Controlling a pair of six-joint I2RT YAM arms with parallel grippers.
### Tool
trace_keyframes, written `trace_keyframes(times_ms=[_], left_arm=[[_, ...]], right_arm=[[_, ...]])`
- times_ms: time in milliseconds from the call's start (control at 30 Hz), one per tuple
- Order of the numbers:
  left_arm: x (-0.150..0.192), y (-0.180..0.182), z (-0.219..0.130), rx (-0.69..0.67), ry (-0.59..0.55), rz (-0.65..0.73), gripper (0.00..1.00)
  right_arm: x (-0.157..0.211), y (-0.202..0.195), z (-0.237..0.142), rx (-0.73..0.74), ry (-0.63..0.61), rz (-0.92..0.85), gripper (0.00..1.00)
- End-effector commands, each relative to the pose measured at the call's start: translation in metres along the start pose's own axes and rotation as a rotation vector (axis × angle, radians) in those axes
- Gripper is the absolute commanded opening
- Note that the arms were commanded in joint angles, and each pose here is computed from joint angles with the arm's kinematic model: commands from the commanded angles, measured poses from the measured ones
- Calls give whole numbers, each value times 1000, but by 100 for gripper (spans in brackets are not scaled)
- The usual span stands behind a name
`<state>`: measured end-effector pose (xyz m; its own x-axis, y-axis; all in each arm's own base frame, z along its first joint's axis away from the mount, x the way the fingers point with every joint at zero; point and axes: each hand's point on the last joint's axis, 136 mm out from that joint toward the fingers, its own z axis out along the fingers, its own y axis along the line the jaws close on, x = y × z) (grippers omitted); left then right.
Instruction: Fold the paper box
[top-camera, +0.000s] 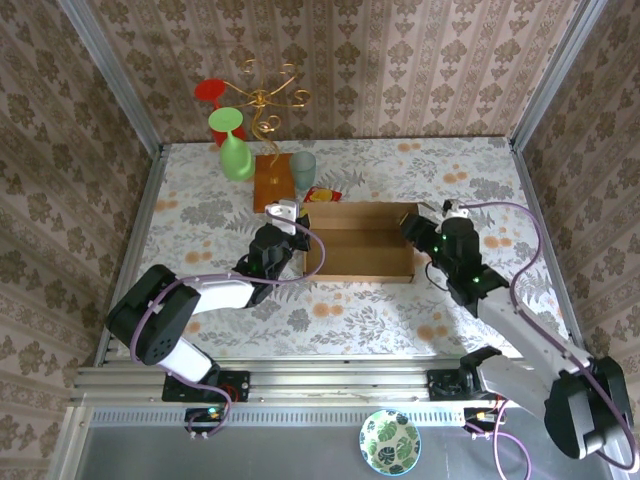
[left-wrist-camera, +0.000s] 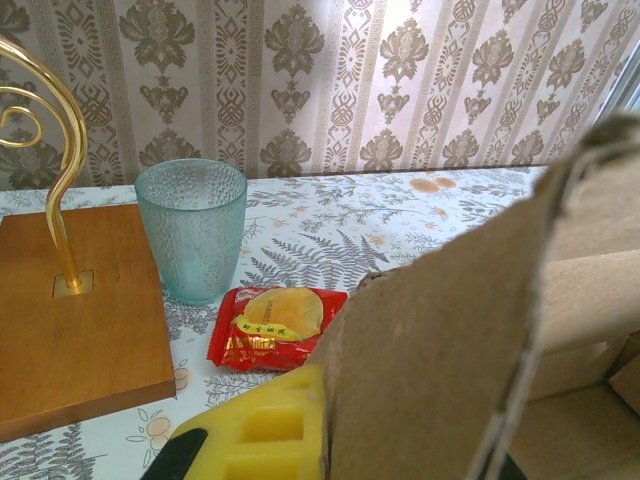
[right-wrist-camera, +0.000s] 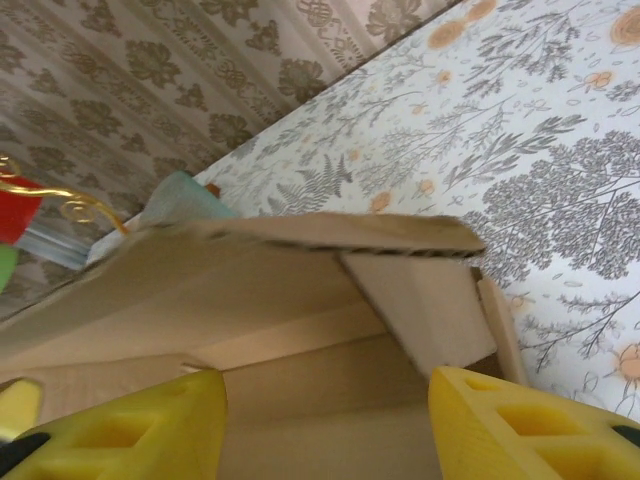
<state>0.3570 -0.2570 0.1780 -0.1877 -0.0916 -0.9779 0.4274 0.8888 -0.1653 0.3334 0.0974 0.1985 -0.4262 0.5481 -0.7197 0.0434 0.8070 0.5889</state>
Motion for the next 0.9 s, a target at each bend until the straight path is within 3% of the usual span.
trace_keyframes(times_ms=[0, 300, 467, 567, 667, 867], left_arm=[[6, -1, 1, -8, 16, 5, 0], [5, -1, 1, -10, 13, 5, 0], [7, -1, 3, -10, 20, 4, 0], [10, -1, 4, -8, 25, 1, 0], [11, -1, 4, -8, 24, -7, 0], [13, -2, 5, -4, 21, -28, 0]], right_arm=[[-9, 13, -23, -20, 14, 49, 56], [-97, 56, -67, 18, -118, 97, 61], [-136, 40, -54, 143, -105, 253, 65], [-130, 4, -21, 226, -11, 461, 65], [-110, -15, 21, 215, 124, 639, 63], [-70, -22, 78, 221, 344, 785, 60]])
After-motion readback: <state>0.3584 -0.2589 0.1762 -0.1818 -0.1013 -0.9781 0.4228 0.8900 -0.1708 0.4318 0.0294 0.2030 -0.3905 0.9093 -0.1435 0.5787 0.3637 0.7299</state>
